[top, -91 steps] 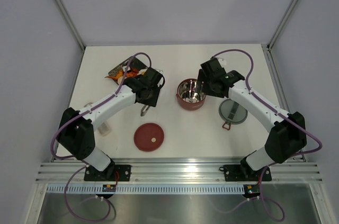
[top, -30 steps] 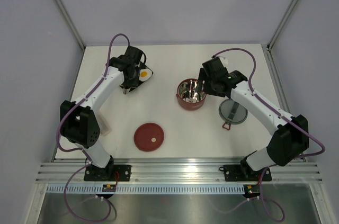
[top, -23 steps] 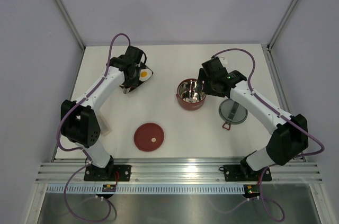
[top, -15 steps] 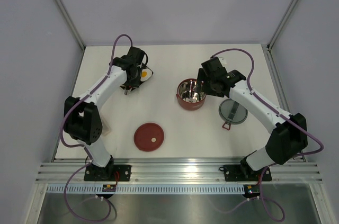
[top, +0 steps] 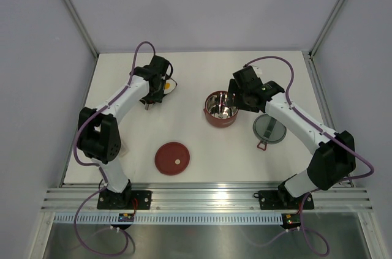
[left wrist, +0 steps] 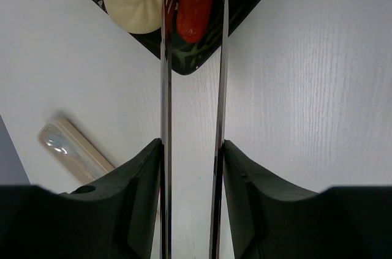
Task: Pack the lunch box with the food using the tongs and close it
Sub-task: Pick up the fake food from the plate.
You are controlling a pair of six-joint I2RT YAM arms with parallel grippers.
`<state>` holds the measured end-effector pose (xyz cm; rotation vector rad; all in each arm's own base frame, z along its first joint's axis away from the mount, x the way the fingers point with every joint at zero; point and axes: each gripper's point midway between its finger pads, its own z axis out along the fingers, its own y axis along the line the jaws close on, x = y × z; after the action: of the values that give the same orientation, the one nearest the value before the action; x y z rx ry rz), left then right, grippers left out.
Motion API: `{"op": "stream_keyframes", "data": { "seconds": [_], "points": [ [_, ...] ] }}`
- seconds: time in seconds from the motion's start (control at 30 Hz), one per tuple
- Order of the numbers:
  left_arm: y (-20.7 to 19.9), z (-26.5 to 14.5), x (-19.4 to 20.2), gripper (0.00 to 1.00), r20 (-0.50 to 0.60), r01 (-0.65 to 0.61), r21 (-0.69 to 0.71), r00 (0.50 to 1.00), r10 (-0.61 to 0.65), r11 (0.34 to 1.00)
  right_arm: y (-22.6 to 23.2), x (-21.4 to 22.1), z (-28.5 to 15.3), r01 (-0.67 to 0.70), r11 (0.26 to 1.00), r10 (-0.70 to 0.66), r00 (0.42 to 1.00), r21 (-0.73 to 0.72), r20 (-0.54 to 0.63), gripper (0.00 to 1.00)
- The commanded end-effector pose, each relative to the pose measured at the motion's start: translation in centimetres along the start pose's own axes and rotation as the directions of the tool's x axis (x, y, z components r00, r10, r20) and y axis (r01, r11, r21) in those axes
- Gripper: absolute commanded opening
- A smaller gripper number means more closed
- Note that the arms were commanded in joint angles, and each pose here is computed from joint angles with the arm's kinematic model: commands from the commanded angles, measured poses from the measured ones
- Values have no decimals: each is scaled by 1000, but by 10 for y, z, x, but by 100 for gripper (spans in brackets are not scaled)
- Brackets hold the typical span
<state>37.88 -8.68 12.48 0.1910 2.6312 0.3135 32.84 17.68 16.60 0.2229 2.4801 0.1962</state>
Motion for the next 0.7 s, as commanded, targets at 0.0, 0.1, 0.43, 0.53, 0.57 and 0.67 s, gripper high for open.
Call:
{"op": "stream_keyframes", "data": {
  "seconds": [0.0,0.1,0.43,0.53,0.57,0.67],
  "points": [
    [8,-3,-10,45,31,14,-30,999,-13,999,8,-8,-9,-13,999,14,1000,-37,27,83],
    [7,-2,-8,45,21,12,-27,1000,-12,1000,7,-7,-9,-11,999,11,1000,-35,25,83],
    [8,-7,-7,28,23,19,-23,1000,-18,1000,-18,-14,-1,-66,998,65,997,10,34,82],
    [9,-15,-11,19,44,32,-12,999,-31,999,-42,-19,3,-123,991,121,992,51,44,81],
    [8,-17,-11,17,48,32,-7,998,-32,999,-49,-16,2,-139,989,136,990,58,48,80],
    [9,-24,-16,9,71,43,4,997,-44,999,-70,-16,7,-221,973,217,974,66,67,72]
  ]
}}
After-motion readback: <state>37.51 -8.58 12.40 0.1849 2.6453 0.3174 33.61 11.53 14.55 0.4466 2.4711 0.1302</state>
